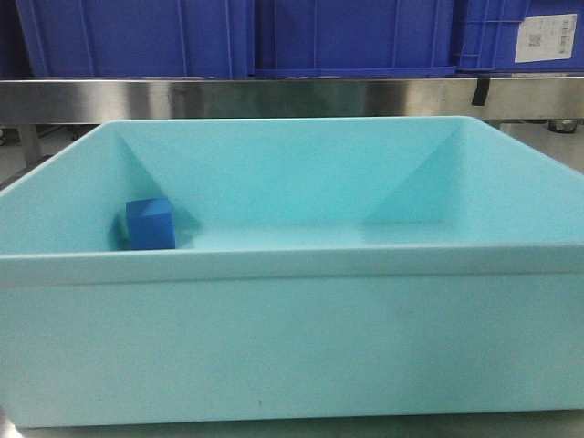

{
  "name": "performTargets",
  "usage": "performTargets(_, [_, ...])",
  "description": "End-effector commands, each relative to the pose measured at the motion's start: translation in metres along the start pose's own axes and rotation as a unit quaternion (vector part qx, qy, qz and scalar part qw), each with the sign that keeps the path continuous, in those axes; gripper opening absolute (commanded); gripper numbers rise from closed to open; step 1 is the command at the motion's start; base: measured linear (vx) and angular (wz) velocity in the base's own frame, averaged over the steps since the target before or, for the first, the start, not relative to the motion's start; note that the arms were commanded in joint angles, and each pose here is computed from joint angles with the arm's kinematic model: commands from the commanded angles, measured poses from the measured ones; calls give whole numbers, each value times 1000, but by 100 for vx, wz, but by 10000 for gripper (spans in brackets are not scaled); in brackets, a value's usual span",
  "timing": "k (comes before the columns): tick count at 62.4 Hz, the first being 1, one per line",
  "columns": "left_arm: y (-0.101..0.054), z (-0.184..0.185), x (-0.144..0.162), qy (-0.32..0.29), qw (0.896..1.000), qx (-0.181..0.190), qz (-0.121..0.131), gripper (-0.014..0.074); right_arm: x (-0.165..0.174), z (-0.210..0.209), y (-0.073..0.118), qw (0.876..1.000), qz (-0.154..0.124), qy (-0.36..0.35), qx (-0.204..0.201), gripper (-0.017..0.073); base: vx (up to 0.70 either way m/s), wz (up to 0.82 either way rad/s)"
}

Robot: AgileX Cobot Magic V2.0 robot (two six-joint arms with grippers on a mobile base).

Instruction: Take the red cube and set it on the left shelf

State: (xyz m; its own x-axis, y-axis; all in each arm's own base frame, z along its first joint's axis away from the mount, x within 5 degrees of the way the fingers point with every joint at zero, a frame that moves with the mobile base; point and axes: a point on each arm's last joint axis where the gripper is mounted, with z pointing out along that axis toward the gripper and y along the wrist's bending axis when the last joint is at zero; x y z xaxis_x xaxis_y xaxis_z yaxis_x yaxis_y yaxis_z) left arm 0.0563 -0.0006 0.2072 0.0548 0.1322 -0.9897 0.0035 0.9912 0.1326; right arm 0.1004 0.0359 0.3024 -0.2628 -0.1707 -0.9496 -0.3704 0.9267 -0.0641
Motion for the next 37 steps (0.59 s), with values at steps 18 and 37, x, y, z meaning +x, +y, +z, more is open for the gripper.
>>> performTargets(18, [0,0,-1,-35,999,-5,-2,106,-17,-4,-3,999,3,-52,13,59,0,0])
performTargets(37, [0,0,-1,-35,999,-5,-2,106,-17,-4,-3,999,3,-52,13,59,0,1])
